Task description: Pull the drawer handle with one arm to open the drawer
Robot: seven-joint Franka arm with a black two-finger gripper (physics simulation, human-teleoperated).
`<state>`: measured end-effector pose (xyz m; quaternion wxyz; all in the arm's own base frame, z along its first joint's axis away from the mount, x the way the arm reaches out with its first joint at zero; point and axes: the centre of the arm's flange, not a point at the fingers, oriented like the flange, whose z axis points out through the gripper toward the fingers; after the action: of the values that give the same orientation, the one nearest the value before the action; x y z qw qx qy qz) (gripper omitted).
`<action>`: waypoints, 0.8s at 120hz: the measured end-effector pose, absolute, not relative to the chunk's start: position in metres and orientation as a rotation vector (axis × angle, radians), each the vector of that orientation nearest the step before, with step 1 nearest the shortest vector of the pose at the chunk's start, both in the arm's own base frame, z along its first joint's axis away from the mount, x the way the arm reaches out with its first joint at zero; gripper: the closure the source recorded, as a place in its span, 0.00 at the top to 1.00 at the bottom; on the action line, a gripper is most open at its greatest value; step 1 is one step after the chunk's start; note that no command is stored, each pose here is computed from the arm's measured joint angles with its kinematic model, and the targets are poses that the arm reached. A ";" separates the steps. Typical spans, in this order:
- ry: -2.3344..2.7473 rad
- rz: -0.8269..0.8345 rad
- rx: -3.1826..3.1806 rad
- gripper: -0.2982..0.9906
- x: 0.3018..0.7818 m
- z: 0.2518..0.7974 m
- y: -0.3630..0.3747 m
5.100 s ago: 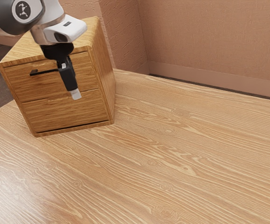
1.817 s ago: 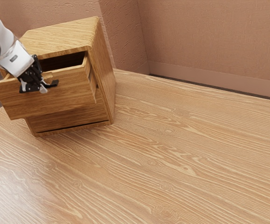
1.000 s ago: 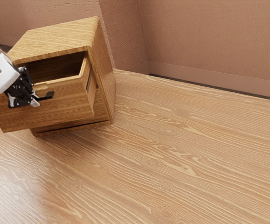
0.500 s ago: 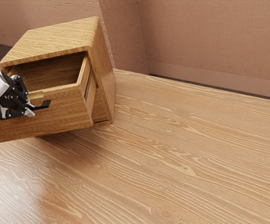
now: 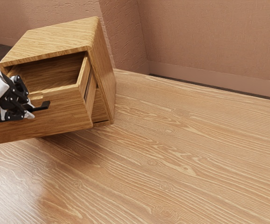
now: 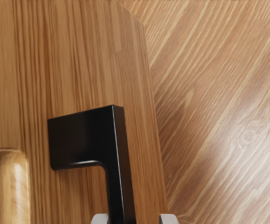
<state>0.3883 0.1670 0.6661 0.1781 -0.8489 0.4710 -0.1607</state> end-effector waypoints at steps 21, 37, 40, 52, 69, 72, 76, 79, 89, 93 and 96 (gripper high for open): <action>1.334 -0.457 -2.401 0.31 0.385 0.675 0.158; 1.315 -0.507 -2.363 0.35 0.382 0.717 0.148; 1.308 -0.519 -2.356 0.35 0.381 0.731 0.147; 1.299 -0.517 -2.380 0.39 0.396 0.775 0.149; 1.339 -0.406 -2.468 0.55 0.454 0.801 0.156; 1.352 -0.382 -2.491 0.57 0.465 0.801 0.157; 1.371 -0.347 -2.524 0.60 0.475 0.796 0.157; 1.380 -0.319 -2.552 0.62 0.478 0.793 0.156; 1.395 -0.225 -2.642 0.67 0.484 0.776 0.157; 1.397 -0.200 -2.667 0.68 0.484 0.773 0.157; 1.397 -0.184 -2.682 0.69 0.483 0.771 0.157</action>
<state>0.4831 0.1570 0.7713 0.0557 -0.8838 0.4605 -0.0607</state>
